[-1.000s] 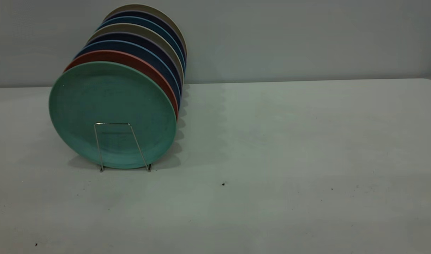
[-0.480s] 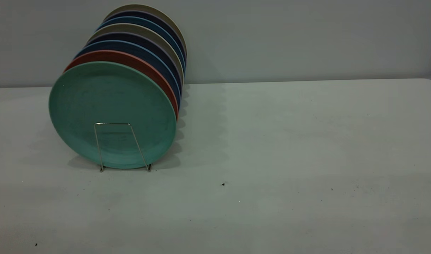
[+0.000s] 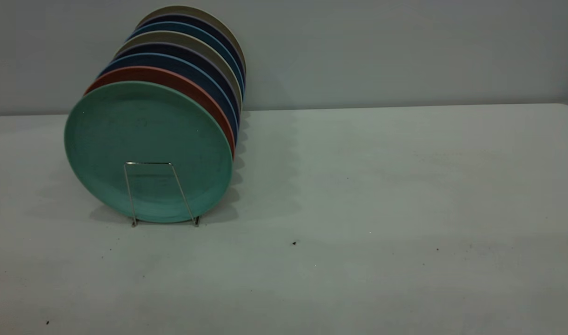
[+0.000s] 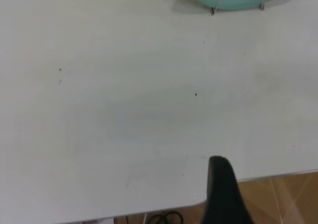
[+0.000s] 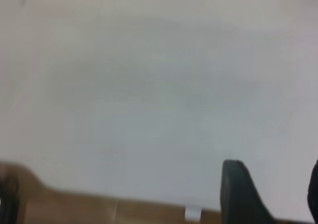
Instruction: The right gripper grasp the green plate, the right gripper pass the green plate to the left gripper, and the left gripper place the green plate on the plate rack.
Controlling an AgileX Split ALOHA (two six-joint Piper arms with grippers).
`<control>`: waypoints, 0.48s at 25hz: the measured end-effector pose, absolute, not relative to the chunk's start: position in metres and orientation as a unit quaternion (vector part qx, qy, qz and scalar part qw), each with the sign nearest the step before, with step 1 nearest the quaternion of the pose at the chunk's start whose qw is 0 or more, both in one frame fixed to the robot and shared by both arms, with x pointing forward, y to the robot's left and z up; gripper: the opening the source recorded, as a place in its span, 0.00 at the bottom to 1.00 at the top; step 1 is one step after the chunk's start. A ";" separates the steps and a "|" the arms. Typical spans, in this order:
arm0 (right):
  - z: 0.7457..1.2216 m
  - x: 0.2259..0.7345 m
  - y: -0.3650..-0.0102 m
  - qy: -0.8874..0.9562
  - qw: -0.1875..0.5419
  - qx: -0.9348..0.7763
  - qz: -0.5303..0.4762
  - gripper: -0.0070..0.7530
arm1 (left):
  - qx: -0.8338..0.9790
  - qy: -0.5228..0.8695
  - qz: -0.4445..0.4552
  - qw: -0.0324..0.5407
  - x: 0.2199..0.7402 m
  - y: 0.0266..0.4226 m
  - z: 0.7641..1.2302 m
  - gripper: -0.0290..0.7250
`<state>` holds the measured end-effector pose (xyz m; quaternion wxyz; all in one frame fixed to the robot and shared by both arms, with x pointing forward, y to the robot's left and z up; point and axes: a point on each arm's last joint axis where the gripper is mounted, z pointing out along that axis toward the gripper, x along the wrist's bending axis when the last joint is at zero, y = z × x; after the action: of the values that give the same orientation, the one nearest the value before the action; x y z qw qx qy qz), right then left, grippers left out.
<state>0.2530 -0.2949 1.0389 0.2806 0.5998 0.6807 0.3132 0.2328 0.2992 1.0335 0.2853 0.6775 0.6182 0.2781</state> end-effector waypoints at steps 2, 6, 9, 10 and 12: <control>1.040 0.242 -0.296 0.658 0.310 0.601 0.333 0.47 | 0.677 0.618 0.278 0.285 0.233 0.299 1.034 0.71; 1.039 0.231 -0.296 0.636 0.337 0.601 0.348 0.47 | 0.676 0.617 0.282 0.289 0.231 0.299 1.033 0.71; 1.039 0.231 -0.296 0.635 0.338 0.602 0.347 0.47 | 0.669 0.609 0.298 0.305 0.224 0.299 1.033 0.71; 1.039 0.231 -0.296 0.635 0.338 0.602 0.347 0.47 | 0.667 0.608 0.301 0.308 0.223 0.299 1.033 0.71; 1.039 0.231 -0.296 0.635 0.338 0.602 0.347 0.47 | 0.666 0.607 0.302 0.310 0.222 0.299 1.033 0.71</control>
<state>0.2311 -0.2960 1.0387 0.3377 0.6017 0.6353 0.3469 0.2223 0.2992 1.0325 0.3100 0.6663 0.6074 0.3016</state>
